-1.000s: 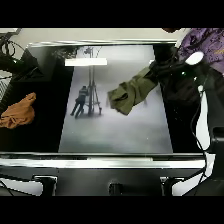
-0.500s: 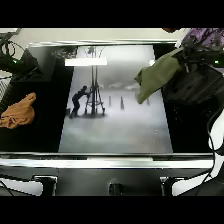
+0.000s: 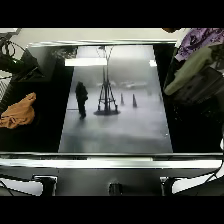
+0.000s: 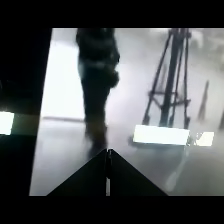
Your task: Fold the clothes and pants, and hang the long-sleeved shirts on hangers.
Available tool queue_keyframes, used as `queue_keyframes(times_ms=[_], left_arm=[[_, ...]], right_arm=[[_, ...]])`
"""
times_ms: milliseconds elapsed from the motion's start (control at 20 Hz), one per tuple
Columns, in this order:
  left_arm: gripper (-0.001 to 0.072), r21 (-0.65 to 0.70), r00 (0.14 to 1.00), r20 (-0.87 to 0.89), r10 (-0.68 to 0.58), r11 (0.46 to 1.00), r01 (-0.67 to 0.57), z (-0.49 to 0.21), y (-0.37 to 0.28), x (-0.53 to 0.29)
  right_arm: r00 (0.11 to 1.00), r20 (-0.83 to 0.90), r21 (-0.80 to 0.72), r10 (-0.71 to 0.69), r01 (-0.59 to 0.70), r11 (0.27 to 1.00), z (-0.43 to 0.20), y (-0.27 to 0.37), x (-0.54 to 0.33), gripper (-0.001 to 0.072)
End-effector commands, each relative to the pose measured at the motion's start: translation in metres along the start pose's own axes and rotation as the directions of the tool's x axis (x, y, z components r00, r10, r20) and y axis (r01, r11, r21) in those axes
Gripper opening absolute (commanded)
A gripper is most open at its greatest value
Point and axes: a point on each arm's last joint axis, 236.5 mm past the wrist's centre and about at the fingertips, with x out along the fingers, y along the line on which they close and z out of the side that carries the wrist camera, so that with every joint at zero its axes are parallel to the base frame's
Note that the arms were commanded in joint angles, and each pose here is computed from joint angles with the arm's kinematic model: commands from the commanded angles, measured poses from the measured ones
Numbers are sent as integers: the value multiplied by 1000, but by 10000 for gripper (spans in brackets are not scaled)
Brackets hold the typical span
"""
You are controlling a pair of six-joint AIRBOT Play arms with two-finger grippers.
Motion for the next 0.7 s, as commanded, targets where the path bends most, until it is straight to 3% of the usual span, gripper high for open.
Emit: queue_keyframes(times_ms=[0,200,400,500,650], left_arm=[[18,-5,1000,0,0,1000,0,0,0,0],[17,-4,1000,0,0,1000,0,0,0,0],[17,-4,1000,0,0,1000,0,0,0,0],[18,-4,1000,0,0,1000,0,0,0,0],[18,-4,1000,0,0,1000,0,0,0,0]], right_arm=[[994,89,99,-60,51,994,50,-27,-27,28],[957,92,139,-275,261,955,75,-94,-63,28],[917,138,185,-375,348,919,88,-117,-88,28],[868,118,178,-482,459,870,82,-142,-101,29],[726,98,163,-681,663,730,77,-189,-135,31]])
